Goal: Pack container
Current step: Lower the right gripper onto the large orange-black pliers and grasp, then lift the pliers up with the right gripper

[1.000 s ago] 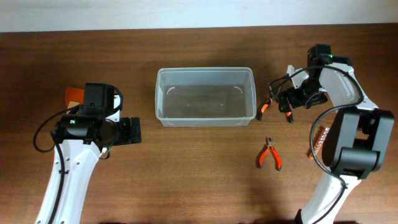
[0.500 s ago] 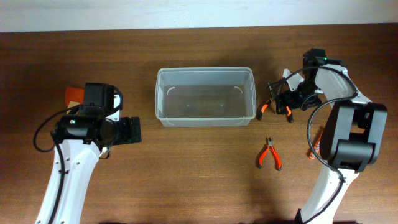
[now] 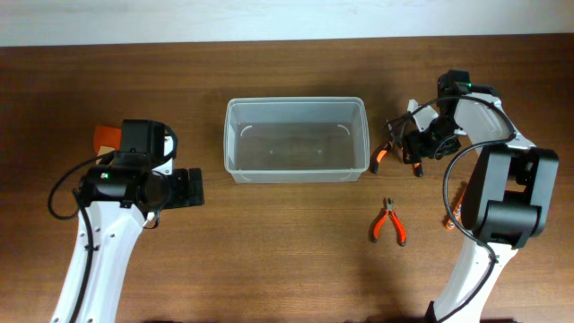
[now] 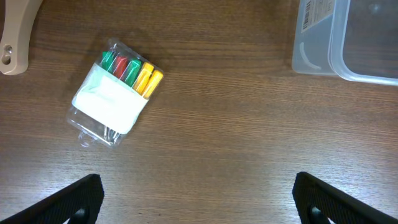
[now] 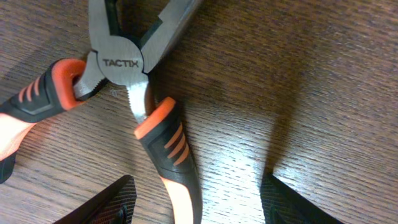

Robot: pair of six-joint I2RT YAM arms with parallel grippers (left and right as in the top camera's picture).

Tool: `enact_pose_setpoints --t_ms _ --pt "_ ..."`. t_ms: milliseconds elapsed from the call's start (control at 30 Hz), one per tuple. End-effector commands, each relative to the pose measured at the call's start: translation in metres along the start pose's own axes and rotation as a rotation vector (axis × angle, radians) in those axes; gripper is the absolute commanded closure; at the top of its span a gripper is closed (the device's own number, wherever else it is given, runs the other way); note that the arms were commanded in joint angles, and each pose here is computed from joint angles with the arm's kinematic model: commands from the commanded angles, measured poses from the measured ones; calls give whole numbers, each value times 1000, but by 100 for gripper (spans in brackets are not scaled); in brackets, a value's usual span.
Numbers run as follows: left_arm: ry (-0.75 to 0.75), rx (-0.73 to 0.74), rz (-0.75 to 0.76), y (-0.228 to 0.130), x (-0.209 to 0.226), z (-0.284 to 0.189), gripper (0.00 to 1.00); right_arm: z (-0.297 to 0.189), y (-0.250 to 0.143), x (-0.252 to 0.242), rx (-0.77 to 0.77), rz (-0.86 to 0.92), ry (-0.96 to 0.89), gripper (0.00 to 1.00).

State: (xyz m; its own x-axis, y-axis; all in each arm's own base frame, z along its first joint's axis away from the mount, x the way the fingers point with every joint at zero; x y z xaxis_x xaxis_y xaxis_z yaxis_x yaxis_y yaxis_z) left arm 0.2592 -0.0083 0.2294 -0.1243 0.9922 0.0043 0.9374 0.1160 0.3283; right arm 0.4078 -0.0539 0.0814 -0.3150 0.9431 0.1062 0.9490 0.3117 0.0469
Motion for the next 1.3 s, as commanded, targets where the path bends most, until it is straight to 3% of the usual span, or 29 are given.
enact_pose_setpoints --t_ms 0,433,600,800,1100,1267 --pt "-7 1 -15 0 0 1 1 20 -5 0 50 21 25 28" --pt "-7 1 -15 0 0 1 1 26 0 6 87 4 -56 26" --pt "-7 1 -15 0 0 1 1 26 0 6 86 7 -56 31" --pt "-15 2 -15 0 -1 1 1 26 0 6 84 26 -57 42" --pt "-14 2 -15 0 -1 1 1 26 -1 7 92 31 -54 69" --pt "-14 2 -15 0 -1 1 1 26 -1 7 95 32 -52 76"
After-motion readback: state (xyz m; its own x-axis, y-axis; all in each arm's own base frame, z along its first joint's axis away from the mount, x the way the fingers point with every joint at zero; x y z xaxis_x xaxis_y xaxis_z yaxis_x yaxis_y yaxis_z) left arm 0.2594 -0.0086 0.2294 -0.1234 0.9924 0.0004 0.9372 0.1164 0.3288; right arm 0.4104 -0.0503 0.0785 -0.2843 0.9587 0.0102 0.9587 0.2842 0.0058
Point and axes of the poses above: each gripper's point midway between its finger pads, its own z axis out along the fingers, its own x axis along the line the jaws close on, y = z × x, the point moved 8 cm from there along -z, back along the fingers, and after that the axes turned 2 degrees about -z, right-handed, at the moved point
